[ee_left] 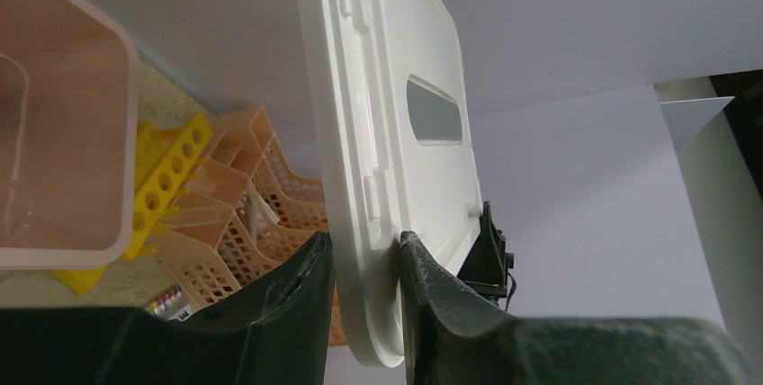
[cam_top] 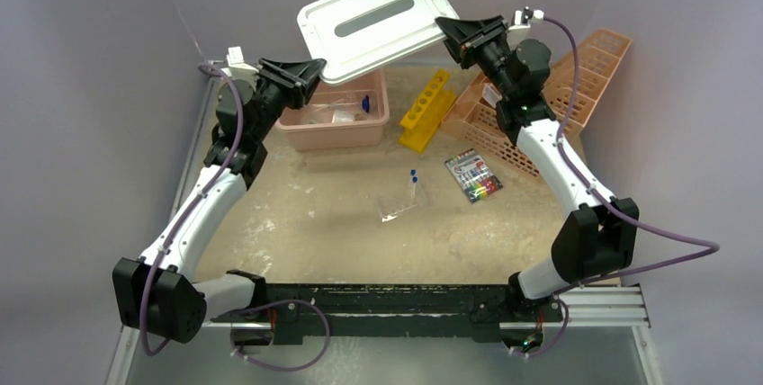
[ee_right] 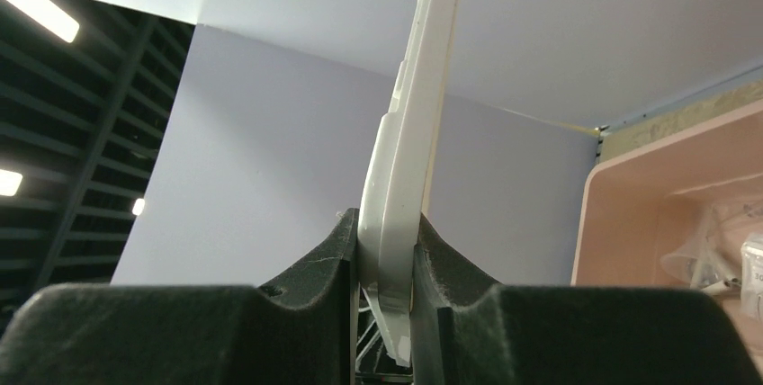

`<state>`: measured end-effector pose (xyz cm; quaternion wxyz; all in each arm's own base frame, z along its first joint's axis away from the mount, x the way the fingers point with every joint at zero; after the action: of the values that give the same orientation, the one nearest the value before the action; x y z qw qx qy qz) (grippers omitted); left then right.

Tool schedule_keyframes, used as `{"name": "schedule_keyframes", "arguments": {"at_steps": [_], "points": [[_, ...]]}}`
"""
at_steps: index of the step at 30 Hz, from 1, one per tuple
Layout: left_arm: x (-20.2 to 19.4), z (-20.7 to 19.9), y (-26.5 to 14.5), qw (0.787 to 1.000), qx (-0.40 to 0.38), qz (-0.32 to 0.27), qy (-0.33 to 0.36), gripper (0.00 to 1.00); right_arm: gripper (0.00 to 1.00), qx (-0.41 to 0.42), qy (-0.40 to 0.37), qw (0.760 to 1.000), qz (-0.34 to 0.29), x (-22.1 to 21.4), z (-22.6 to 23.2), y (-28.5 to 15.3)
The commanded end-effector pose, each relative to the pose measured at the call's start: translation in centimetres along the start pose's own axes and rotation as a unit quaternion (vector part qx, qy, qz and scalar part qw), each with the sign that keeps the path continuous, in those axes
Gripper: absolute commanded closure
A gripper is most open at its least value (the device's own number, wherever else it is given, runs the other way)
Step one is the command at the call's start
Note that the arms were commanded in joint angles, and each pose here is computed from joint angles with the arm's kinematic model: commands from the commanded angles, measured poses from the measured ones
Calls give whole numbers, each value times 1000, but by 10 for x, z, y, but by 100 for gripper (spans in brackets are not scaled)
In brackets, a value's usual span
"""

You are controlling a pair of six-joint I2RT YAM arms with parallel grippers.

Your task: Organize the chemistry lab equipment

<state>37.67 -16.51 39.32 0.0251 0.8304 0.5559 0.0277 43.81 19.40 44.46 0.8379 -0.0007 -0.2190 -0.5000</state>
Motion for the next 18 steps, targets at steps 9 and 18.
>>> {"name": "schedule_keyframes", "arguments": {"at_steps": [9,18], "points": [[20,-32,-9,995,-60,70,44,70,91,35,-11,999,25,-19,12,-8],[49,19,-1,994,25,77,79,100,91,-6,-24,996,80,-58,-27,-1]]}}
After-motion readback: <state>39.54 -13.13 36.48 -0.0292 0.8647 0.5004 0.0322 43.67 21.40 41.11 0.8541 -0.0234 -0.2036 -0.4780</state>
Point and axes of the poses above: each gripper's point midway between its finger pads, its own y axis out along the fingers, its own z axis along the line the jaws close on, x = y × z, the point moved 1 cm from there along -y, back along the fingers, and after that the axes turned 11 degrees about -y, right-handed, at the moved point
